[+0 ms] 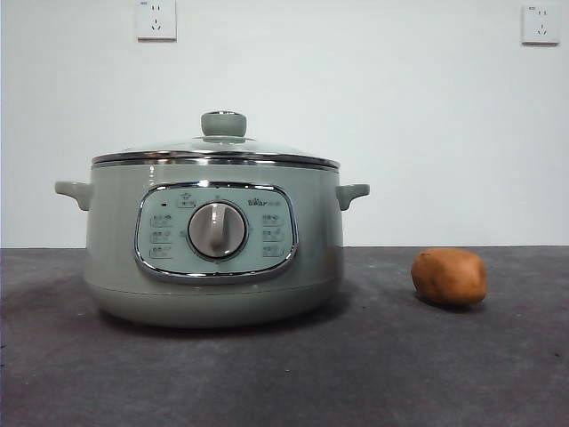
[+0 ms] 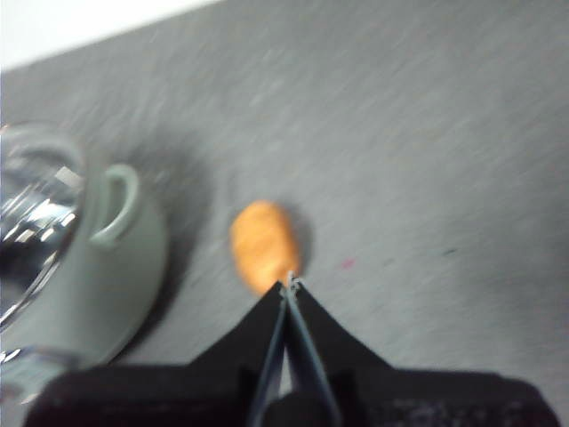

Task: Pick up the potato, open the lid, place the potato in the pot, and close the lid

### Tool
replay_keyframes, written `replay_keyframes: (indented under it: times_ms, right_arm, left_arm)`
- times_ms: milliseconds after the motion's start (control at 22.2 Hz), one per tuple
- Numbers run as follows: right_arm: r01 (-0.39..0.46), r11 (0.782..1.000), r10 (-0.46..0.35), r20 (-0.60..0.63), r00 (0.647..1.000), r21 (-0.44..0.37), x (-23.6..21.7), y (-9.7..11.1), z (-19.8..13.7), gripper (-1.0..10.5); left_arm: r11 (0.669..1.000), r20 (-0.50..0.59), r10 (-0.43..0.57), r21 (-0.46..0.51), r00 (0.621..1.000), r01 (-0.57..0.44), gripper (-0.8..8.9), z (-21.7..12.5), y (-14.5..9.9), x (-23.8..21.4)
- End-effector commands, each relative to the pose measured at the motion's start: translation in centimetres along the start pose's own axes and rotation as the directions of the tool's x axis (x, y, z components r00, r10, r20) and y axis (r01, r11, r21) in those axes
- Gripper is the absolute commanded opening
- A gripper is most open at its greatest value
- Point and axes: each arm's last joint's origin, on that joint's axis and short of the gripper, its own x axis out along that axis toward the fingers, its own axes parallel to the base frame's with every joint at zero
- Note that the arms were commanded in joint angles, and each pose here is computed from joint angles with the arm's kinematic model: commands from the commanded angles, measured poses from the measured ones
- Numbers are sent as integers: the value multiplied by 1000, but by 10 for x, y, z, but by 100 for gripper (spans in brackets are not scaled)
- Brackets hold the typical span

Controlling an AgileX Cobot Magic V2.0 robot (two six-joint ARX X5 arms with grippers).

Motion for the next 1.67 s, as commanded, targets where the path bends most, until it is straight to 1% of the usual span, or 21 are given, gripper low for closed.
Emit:
replay_keyframes:
  times_ms: [45, 135, 225, 405, 450, 495, 541, 586, 631, 676, 721, 766, 901, 1036, 1081, 1171, 1216, 1351, 1486, 1667]
  right_arm:
    - [-59, 998, 58, -82, 995, -16, 12, 2, 11, 2]
    - [-99, 995, 94, -151, 984, -24, 22, 3, 17, 2]
    - [-121, 992, 111, -208, 972, -34, 33, 3, 24, 2]
    - [-131, 990, 108, -330, 938, -48, 66, 5, 39, 12]
    - [-133, 989, 104, -363, 926, -57, 76, 6, 42, 36]
    - [-137, 989, 103, -387, 916, -61, 84, 6, 43, 123]
    - [-147, 987, 105, -414, 904, -71, 93, 8, 44, 300]
    - [-154, 985, 107, -434, 894, -75, 101, 10, 44, 507]
    - [-162, 984, 109, -461, 881, -76, 111, 12, 44, 752]
    - [-173, 981, 110, -481, 870, -89, 119, 14, 43, 871]
    - [-189, 976, 108, -505, 856, -111, 129, 17, 42, 915]
    - [-194, 972, 97, -526, 845, -133, 139, 21, 41, 913]
    - [-166, 967, 26, -576, 817, -193, 165, 31, 36, 913]
    - [-183, 957, 7, -612, 790, -225, 189, 40, 31, 913]
    - [-181, 952, -12, -621, 784, -246, 197, 41, 30, 913]
    - [-134, 943, -90, -620, 779, -306, 211, 42, 26, 913]
    - [-129, 937, -109, -623, 775, -325, 218, 42, 24, 913]
    - [-128, 937, -116, -634, 765, -325, 236, 39, 17, 913]
    - [-142, 930, -119, -643, 756, -339, 255, 36, 8, 913]
    - [-141, 929, -126, -652, 748, -342, 272, 32, -2, 908]
  left_arm:
    - [999, -30, -54, -9, 998, 53, -3, 10, -2, 2]
    - [996, -54, -89, -17, 995, 88, -3, 16, -2, 5]
    - [993, -77, -117, -25, 990, 115, -3, 20, -3, 7]
    - [988, -117, -154, -42, 981, 150, -2, 24, -2, 17]
    - [988, -142, -153, -51, 978, 147, 1, 22, -1, 21]
    - [988, -166, -153, -54, 974, 146, 3, 20, -1, 24]
    - [988, -193, -152, -53, 969, 144, 64, 19, 0, 27]
    - [988, -208, -151, -46, 966, 145, 227, 18, 1, 30]
    - [990, -221, -144, -45, 965, 137, 535, 17, 2, 34]
    - [990, -232, -141, -46, 963, 134, 734, 17, 2, 38]
    - [990, -247, -141, -43, 959, 135, 793, 16, 3, 42]
    - [990, -262, -141, -48, 955, 134, 789, 16, 4, 46]
    - [990, -292, -141, -58, 946, 130, 789, 14, 6, 55]
    - [990, -306, -142, -59, 942, 130, 789, 13, 7, 59]
    - [990, -305, -142, -59, 942, 130, 789, 13, 7, 59]
    - [990, -306, -142, -59, 942, 130, 786, 13, 7, 59]
    - [990, -307, -142, -60, 941, 130, 786, 13, 7, 59]
    - [990, -320, -143, -65, 937, 129, 786, 12, 7, 58]
    - [989, -320, -144, -67, 936, 130, 786, 12, 7, 58]
    - [987, -320, -155, -79, 935, 137, 786, 12, 5, 59]
